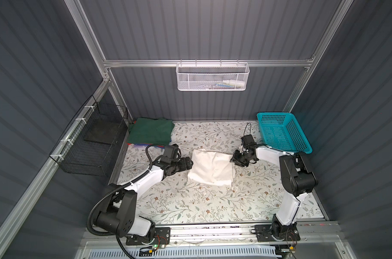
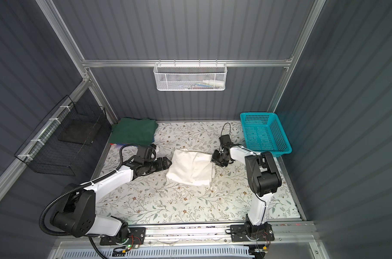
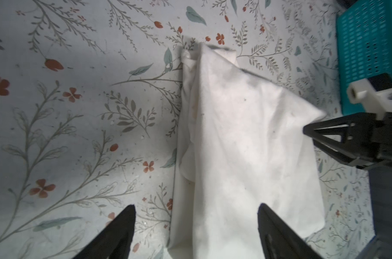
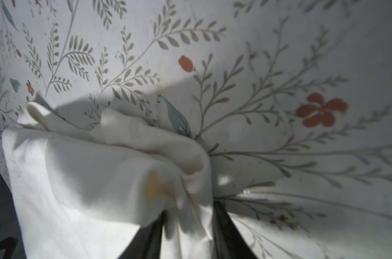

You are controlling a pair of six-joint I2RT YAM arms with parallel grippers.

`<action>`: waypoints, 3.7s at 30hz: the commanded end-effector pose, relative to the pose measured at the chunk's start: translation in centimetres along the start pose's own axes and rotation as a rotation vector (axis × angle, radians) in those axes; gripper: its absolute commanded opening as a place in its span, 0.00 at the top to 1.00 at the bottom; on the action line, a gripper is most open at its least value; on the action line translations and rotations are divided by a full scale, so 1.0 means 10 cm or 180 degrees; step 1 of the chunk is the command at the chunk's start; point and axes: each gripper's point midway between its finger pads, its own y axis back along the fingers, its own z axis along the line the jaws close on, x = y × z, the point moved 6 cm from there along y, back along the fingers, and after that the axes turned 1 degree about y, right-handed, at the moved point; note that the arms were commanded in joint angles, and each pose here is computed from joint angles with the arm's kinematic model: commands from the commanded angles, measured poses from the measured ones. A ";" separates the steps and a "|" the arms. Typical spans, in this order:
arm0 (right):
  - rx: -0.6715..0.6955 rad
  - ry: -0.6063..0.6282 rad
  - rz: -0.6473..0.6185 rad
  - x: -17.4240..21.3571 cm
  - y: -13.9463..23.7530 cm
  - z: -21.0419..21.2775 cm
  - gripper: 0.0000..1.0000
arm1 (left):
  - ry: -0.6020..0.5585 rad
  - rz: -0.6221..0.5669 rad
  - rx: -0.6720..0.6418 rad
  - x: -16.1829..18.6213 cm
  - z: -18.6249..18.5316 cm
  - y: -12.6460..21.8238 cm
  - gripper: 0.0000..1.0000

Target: Fold and stack the t-shirts

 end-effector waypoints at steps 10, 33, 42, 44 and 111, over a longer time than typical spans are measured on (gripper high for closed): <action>0.0170 -0.0046 -0.0100 -0.05 -0.06 -0.05 0.87 | 0.0352 0.0482 0.0311 0.36 0.08 -0.26 0.36; 0.0100 -0.0072 -0.0076 -0.04 -0.06 -0.02 0.94 | 0.0245 0.0600 -0.0160 0.33 0.22 -0.34 0.31; 0.0062 -0.0066 -0.0075 -0.02 -0.01 -0.01 0.93 | -0.0011 0.0336 -0.0109 -0.06 0.04 -0.42 0.12; 0.0041 -0.0072 -0.0071 -0.01 -0.02 -0.01 0.92 | -0.0076 0.0341 -0.0165 -0.07 0.09 -0.52 0.09; 0.0051 0.0043 -0.1221 1.02 1.18 -0.67 0.01 | -0.1642 0.0395 -0.0444 -1.42 -0.75 -0.50 1.00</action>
